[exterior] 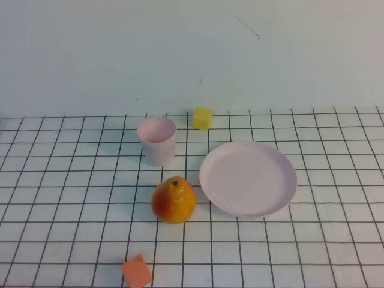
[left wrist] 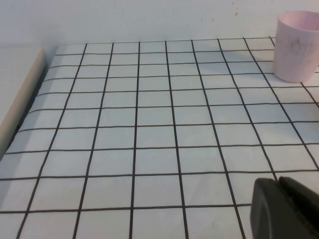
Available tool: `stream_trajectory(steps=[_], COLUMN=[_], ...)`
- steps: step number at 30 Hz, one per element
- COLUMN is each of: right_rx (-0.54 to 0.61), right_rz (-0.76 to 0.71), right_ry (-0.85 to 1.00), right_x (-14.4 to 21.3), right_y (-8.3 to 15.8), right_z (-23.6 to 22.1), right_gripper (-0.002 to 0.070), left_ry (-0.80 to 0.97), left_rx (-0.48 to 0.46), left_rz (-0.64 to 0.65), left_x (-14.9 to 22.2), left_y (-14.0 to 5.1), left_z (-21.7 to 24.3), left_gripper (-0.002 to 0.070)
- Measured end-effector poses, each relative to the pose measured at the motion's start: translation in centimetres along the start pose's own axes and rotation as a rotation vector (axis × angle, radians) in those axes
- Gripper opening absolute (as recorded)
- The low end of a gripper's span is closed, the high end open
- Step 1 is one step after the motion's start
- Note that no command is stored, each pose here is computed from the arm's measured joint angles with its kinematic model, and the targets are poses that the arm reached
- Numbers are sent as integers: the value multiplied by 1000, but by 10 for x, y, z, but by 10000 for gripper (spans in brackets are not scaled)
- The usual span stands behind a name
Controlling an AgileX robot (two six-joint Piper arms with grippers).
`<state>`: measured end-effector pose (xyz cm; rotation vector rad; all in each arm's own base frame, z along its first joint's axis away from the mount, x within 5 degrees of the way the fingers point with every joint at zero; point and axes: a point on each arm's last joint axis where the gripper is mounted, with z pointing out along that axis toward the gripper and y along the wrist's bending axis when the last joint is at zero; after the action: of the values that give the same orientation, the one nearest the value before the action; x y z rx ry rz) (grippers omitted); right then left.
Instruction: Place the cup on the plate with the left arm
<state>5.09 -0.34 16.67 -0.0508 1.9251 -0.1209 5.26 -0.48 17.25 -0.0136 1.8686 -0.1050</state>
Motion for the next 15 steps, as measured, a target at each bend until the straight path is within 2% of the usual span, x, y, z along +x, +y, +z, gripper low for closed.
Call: stream_trajectory(steps=[15], right_rx=[0], right_rz=[0], right_ry=[0], right_x=[0], right_y=[0], right_z=[0], right_gripper=[-2], left_ry=[0], left_rx=[-2], left_rz=[6], left_x=[0], left_y=[0], left_z=[0], left_gripper=[-2])
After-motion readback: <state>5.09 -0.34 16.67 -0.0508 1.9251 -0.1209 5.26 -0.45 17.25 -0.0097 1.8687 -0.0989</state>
